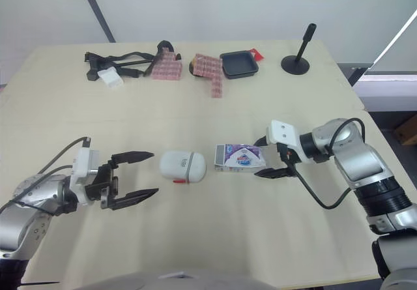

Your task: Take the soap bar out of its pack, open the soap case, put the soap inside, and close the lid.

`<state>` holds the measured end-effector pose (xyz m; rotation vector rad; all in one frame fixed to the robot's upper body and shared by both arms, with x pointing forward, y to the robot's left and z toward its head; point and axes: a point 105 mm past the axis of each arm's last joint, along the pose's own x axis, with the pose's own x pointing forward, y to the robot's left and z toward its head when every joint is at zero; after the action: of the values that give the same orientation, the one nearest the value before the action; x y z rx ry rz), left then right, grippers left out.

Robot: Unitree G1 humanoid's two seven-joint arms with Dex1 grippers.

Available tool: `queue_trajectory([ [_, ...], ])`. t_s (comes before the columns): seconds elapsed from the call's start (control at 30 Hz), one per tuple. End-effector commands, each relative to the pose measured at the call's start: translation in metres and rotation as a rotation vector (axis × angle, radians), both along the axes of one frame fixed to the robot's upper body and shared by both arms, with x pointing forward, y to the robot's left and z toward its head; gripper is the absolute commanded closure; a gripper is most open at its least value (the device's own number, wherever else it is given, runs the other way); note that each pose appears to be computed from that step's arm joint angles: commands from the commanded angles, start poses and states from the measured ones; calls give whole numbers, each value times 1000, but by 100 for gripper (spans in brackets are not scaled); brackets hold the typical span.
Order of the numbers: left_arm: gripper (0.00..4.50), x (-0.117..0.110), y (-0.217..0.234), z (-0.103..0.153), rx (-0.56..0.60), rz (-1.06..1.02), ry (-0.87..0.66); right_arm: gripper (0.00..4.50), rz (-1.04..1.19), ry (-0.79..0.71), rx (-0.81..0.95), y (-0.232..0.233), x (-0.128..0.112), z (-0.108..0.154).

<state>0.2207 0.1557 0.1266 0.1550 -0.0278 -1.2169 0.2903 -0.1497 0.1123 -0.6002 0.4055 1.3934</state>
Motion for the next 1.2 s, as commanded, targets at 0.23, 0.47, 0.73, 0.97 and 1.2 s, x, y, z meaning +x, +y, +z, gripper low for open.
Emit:
queue_trajectory([
  [0.23, 0, -1, -2, 5, 20, -6, -46, 2, 1, -36, 13, 5, 6, 2],
  [0.47, 0, -1, 0, 4, 24, 3, -44, 57, -8, -44, 30, 9, 7, 1],
  [0.73, 0, 0, -6, 4, 11, 7, -48, 247, -16, -48, 12, 6, 7, -2],
  [0.97, 0, 3, -6, 4, 12, 16, -53, 247, -21, -49, 10, 4, 7, 0],
  [1.2, 0, 4, -6, 3, 14, 18, -54, 247, -17, -63, 0, 1, 5, 5],
])
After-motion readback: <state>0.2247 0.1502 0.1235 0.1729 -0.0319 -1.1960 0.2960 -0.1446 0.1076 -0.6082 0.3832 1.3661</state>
